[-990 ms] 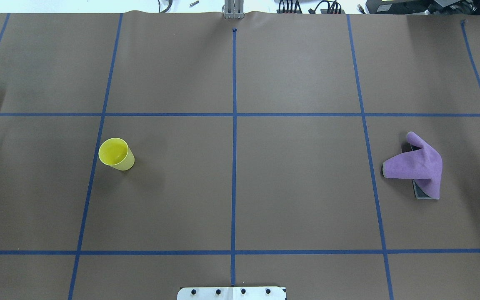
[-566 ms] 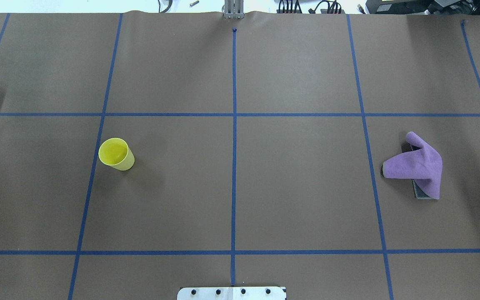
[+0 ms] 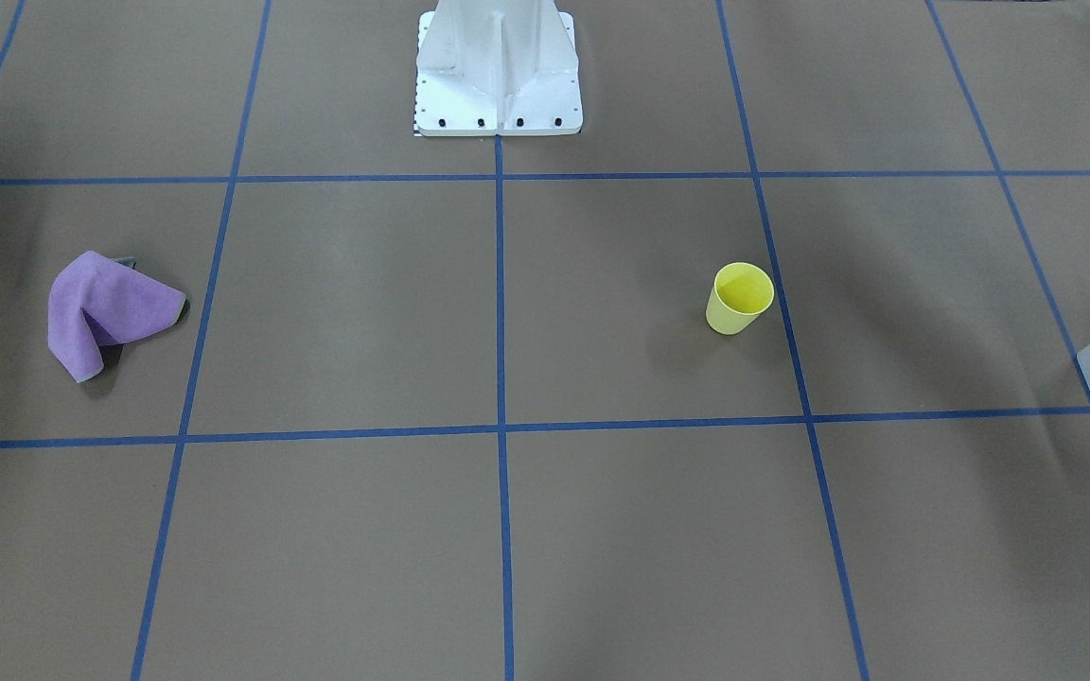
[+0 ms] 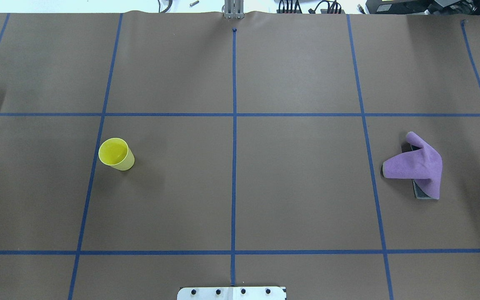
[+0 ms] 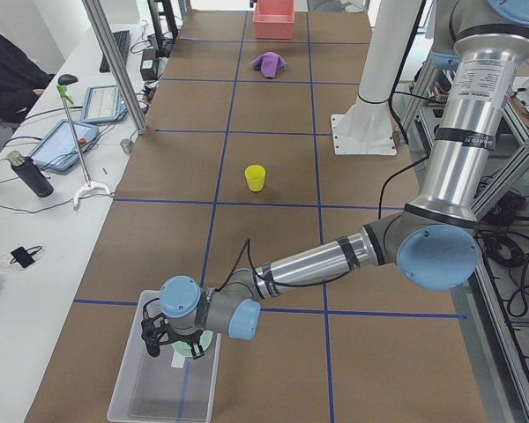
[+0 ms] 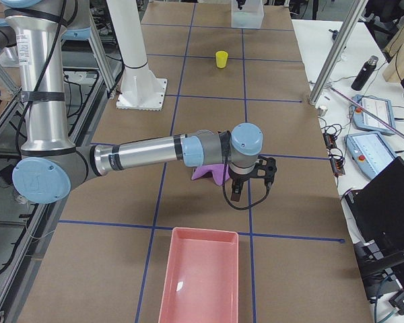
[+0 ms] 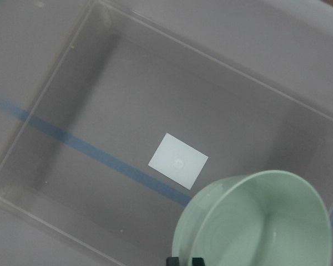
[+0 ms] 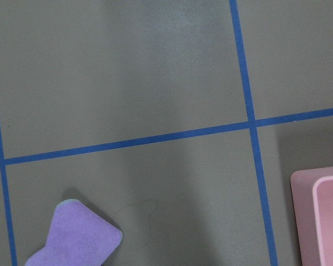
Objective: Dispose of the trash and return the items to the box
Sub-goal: 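Release the bowl in the clear bin and raise the left gripper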
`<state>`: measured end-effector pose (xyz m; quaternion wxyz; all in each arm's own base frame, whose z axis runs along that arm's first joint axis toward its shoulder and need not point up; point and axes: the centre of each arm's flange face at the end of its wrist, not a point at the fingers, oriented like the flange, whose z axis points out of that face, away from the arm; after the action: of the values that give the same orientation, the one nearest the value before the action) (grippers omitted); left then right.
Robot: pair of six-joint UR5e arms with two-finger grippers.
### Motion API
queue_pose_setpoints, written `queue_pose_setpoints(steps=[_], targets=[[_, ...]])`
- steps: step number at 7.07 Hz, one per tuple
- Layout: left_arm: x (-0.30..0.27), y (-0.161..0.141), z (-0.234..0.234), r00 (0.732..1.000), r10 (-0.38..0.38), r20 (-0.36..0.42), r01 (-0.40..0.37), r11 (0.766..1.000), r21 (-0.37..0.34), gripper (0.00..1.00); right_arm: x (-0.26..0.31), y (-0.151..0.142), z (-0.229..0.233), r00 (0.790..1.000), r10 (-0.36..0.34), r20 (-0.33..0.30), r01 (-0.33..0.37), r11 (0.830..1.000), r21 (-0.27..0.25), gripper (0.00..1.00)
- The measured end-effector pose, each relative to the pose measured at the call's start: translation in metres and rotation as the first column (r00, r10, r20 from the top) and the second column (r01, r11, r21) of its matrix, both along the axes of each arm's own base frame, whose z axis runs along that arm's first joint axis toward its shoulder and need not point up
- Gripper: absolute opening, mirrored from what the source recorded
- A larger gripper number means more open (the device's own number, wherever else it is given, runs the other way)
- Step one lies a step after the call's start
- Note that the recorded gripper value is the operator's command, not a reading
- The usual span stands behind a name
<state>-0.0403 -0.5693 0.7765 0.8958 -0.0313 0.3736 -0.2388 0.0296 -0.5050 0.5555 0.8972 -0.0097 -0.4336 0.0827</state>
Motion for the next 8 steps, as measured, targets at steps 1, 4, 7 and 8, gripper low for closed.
queue_pose_setpoints(steps=[1, 4, 7, 8], targets=[[-0.008, -0.007, -0.013, 1.0, -0.017, -0.003, 0.017, 1.0, 0.017, 0.99, 0.0, 0.0, 0.0, 1.0, 0.0, 0.0, 0.0, 1.0, 0.0, 1.0], [-0.031, -0.05, -0.145, 0.998, -0.058, -0.007, 0.058, 0.997, 0.057, 0.99, 0.0, 0.0, 0.003, 1.0, 0.0, 0.0, 0.0, 1.0, -0.007, 1.0], [0.062, -0.047, -0.328, 0.993, -0.027, -0.113, 0.041, 0.992, 0.119, 0.99, -0.001, 0.001, -0.004, 1.0, -0.003, -0.002, 0.003, 1.0, 0.01, 1.0], [0.137, -0.032, -0.377, 0.99, -0.024, -0.138, 0.037, 0.995, 0.093, 0.99, -0.01, 0.003, -0.016, 1.0, -0.019, -0.006, 0.019, 0.999, 0.033, 1.0]])
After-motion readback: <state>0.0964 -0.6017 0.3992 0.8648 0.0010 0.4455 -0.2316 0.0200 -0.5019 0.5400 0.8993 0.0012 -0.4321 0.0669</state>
